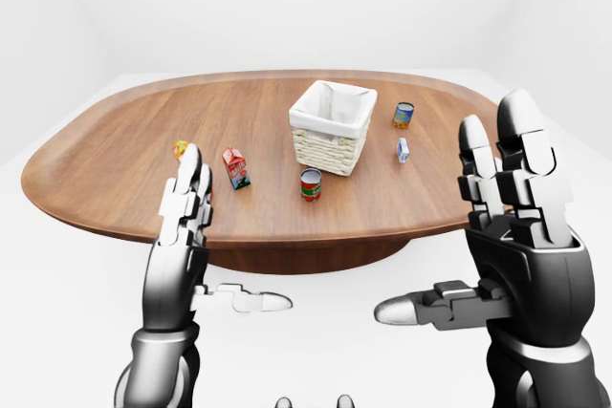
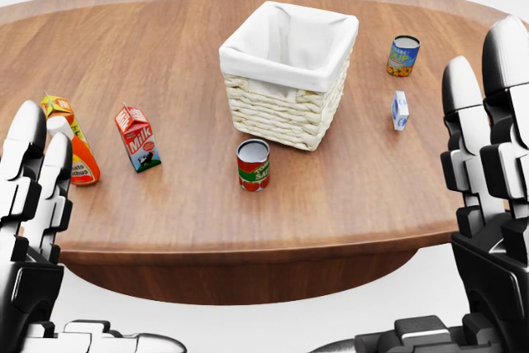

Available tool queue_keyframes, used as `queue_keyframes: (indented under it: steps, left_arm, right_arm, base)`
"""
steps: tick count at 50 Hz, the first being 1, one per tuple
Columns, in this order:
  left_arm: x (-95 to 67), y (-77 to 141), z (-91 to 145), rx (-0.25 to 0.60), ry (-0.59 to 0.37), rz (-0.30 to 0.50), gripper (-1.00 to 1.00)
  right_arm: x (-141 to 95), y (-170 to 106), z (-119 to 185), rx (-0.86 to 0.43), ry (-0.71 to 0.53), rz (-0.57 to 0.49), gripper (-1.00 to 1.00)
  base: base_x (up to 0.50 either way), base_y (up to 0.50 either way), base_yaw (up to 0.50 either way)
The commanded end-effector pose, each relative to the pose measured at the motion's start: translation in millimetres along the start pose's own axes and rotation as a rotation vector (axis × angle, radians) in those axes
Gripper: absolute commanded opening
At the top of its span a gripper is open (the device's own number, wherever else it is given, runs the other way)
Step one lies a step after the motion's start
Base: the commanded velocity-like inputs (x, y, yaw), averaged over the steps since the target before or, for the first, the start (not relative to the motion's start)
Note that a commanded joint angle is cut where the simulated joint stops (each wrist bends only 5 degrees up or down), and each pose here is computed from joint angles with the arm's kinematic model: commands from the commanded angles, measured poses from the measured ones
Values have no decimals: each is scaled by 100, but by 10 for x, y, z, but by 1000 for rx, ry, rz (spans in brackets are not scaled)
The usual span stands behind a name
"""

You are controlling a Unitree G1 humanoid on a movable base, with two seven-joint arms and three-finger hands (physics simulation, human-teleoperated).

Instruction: Pick the milk and place it in the basket.

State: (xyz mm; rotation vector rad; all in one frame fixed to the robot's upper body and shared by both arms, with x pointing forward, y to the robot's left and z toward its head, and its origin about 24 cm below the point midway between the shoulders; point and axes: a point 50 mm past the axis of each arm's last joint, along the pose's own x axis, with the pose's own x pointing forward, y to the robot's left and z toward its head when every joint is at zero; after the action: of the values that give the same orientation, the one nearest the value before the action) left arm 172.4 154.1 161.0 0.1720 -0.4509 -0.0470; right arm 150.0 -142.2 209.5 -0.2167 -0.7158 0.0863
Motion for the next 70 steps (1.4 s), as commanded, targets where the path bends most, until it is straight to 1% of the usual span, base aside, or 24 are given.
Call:
queue_keyframes:
  steps: [1,4,14,70]
  left_arm:
    - [-6,-21,-24,3,14,-5,100]
    - [-1,-16,-54,2,24,-3,100]
    - [-3,-13,-30,1,15,-2,100]
    - [-19,-44,-59,-5,33,-17,100]
  right_arm:
    - [-6,-6,22,12,-8,-2,100]
    - [-6,-11,26,12,-11,-4,100]
    - [-7,-18,26,26,-13,-5,100]
    - [-20,-3,18,29,-1,0,100]
  base:
    - [0,0,0]
    - [0,0,0]
    - [5,0,0]
    - [29,0,0]
